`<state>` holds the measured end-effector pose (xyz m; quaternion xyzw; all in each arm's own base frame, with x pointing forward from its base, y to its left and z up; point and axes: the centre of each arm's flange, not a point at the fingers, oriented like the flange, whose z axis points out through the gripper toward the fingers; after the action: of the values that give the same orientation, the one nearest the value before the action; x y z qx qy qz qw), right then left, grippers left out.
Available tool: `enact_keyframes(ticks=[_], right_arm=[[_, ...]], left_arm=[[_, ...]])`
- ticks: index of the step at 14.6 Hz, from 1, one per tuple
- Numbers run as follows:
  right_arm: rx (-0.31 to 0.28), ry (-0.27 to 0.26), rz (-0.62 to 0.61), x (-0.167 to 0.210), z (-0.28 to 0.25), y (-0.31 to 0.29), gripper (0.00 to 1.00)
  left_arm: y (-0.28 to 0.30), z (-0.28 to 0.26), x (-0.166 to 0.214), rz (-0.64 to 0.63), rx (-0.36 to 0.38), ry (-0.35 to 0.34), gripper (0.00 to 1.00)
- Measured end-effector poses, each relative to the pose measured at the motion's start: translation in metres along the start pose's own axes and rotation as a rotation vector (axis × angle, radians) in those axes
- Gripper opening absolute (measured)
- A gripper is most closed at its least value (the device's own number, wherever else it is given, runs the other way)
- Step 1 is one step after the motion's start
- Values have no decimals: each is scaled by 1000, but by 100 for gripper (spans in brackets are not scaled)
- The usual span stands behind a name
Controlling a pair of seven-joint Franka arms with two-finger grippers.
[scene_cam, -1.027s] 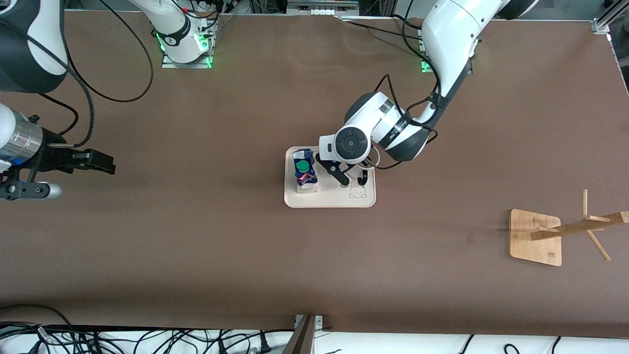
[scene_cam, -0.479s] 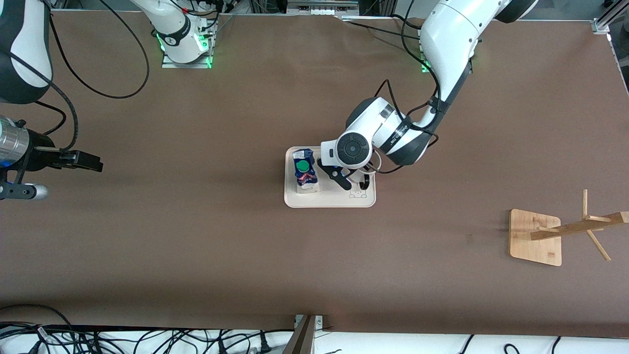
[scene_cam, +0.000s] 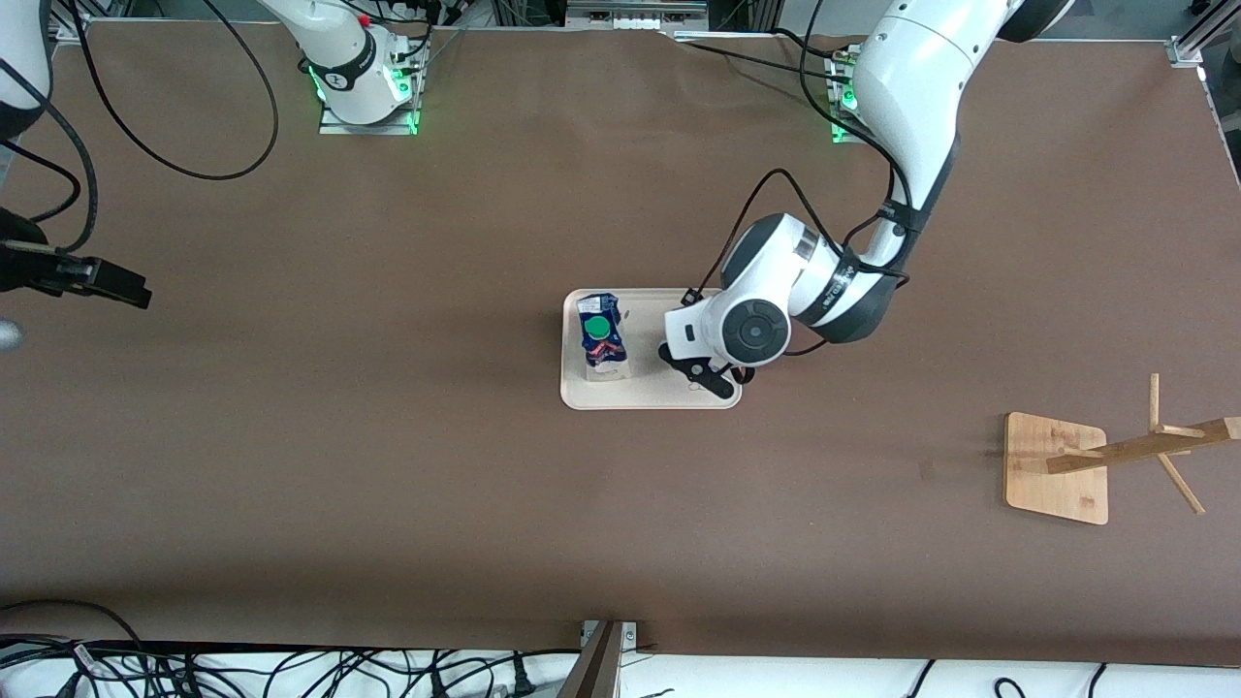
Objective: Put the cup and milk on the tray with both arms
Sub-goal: 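Lower the mug onto the tray beside the carton with the left gripper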
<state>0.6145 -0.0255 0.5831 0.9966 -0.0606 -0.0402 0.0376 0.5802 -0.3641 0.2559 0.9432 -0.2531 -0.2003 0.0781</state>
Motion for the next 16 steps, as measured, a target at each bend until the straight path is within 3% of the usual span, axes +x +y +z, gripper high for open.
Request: enact_keyframes(ticks=[4, 9, 12, 16], right_arm=[[-5, -9, -2, -4, 0, -2, 100], [-6, -26, 24, -5, 9, -3, 100], [-2, -4, 36, -10, 12, -2, 100], [2, 4, 29, -19, 14, -5, 100]], left_arm=[[-3, -5, 1, -178, -108, 6, 10], [-3, -8, 10, -575, -315, -5, 10], [-9, 1, 21, -742, -368, 13, 10], [-20, 21, 31, -824, -393, 15, 10]])
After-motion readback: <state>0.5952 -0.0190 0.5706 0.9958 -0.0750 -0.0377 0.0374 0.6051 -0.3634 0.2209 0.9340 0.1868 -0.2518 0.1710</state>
